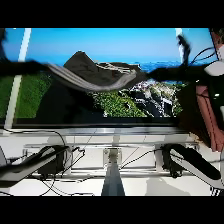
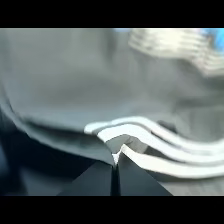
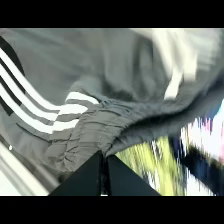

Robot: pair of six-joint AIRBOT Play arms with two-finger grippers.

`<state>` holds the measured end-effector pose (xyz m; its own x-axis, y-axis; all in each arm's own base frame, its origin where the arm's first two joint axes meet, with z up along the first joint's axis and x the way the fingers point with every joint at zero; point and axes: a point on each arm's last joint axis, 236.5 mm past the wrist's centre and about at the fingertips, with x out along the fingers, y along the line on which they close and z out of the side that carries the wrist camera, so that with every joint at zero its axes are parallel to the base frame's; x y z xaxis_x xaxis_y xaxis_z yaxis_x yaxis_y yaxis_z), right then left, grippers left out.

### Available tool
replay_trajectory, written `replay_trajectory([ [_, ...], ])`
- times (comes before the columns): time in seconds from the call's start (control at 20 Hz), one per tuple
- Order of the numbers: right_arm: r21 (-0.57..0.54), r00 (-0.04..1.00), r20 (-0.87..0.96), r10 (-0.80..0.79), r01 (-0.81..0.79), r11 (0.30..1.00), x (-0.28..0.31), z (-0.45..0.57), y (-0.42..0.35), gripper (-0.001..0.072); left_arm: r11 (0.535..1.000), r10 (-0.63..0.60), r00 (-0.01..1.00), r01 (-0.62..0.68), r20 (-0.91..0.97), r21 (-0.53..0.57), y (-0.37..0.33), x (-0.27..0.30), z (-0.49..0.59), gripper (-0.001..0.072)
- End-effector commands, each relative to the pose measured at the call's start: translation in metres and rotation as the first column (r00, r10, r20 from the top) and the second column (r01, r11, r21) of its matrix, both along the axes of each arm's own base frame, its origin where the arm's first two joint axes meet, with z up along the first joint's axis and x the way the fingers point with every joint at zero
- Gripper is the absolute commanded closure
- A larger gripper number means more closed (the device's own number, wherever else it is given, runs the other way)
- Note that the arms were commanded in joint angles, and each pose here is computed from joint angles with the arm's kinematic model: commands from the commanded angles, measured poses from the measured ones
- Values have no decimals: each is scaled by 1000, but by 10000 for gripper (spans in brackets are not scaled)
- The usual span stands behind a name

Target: Fold the clothes and pants, and hang the long-sleeved shirts on hangers.

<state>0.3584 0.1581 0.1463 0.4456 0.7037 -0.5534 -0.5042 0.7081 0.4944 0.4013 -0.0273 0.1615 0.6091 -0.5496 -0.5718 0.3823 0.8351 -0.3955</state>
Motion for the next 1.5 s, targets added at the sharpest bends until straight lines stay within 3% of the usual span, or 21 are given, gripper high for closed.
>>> replay_trajectory([
  [0.0,38,951,310,2,-14,999,-12,130,8,693,998,18,920,-40,392,48,-11,-7,153,700],
  [0.15,68,866,500,-12,-26,997,-55,215,12,693,976,125,745,-212,655,55,-2,-45,249,701],
  [0.35,163,802,594,-54,-55,985,-121,280,19,693,910,149,538,-403,829,98,7,-118,317,701],
  [0.55,278,811,580,-76,-109,954,-159,304,29,693,811,163,469,-565,868,153,27,-158,329,701],
  [0.7,308,828,552,-99,-93,947,-154,305,27,693,803,193,443,-584,875,119,36,-151,335,701],
  [0.8,253,843,524,-122,-17,967,-125,285,17,693,852,219,520,-514,825,98,33,-124,317,701],
  [1.0,95,923,347,-164,139,986,-38,194,-11,694,971,152,838,-225,524,78,10,-39,209,704],
  [1.2,-9,975,64,-213,214,977,39,62,-28,693,981,75,960,-120,269,155,-12,50,72,704],
  [1.3,-29,962,-20,-271,271,962,76,7,-38,693,970,113,973,-152,201,191,-15,86,22,704],
  [1.45,-43,933,-69,-353,351,935,119,-45,-51,693,972,175,976,-192,132,137,-22,110,-12,704],
])
